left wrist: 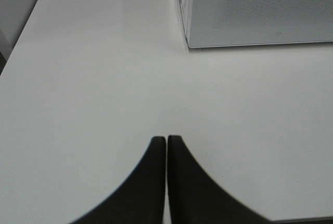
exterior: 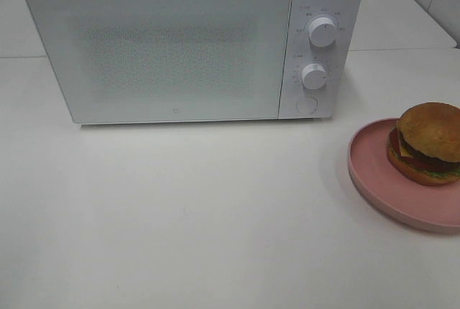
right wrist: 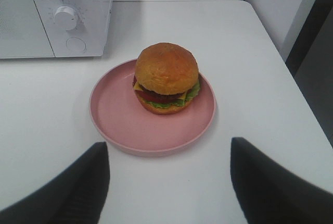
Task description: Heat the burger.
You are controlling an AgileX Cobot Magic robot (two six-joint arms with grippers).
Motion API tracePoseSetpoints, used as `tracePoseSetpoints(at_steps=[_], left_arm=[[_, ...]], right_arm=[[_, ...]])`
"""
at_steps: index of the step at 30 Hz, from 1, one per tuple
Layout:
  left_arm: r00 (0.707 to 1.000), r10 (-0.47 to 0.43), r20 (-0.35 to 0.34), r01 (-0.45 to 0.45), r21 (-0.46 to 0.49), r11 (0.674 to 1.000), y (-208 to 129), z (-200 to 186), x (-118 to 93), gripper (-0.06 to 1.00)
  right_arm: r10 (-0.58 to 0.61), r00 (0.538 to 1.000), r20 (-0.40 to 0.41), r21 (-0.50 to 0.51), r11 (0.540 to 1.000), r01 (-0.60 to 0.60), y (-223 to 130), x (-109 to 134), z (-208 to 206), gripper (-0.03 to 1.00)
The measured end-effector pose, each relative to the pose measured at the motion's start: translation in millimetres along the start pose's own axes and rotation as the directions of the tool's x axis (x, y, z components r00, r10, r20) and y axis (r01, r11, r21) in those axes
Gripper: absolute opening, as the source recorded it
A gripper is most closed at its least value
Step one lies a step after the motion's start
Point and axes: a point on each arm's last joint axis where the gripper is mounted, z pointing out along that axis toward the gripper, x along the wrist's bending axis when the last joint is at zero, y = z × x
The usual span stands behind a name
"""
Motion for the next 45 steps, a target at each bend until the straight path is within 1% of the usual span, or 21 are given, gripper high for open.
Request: tracePoseSetpoints(at_steps=[15,20,42,45], left_arm=[[1.0,0.0,0.0,0.0,-0.001,1.0,-0.1,-0.1,0.0,0.0],[1.0,0.01,0.011,-0.009,-0.043,0.999,-3.1,-5.8,-0.4,0.0],[1.0,0.01,0.01,-0.01,-0.044,0.999,-3.2,-5.9,-0.3,0.0],[1.0,0.01,0.01,-0.01,-0.044,0.999,-3.2,-5.9,-0.3,0.0]], right_arm=[[0.0,1.0,0.0,0.0,1.0,0.0,0.0,0.0,0.0,0.61],[0.0,1.0,0.0,0.0,1.0,0.0,0.0,0.0,0.0,0.61],[0.0,1.0,0.0,0.0,1.0,0.0,0.0,0.0,0.0,0.61],[-0.008,1.0,-0.015,0.0,1.0,0.008,0.0,-0.1,-0.1,0.61]])
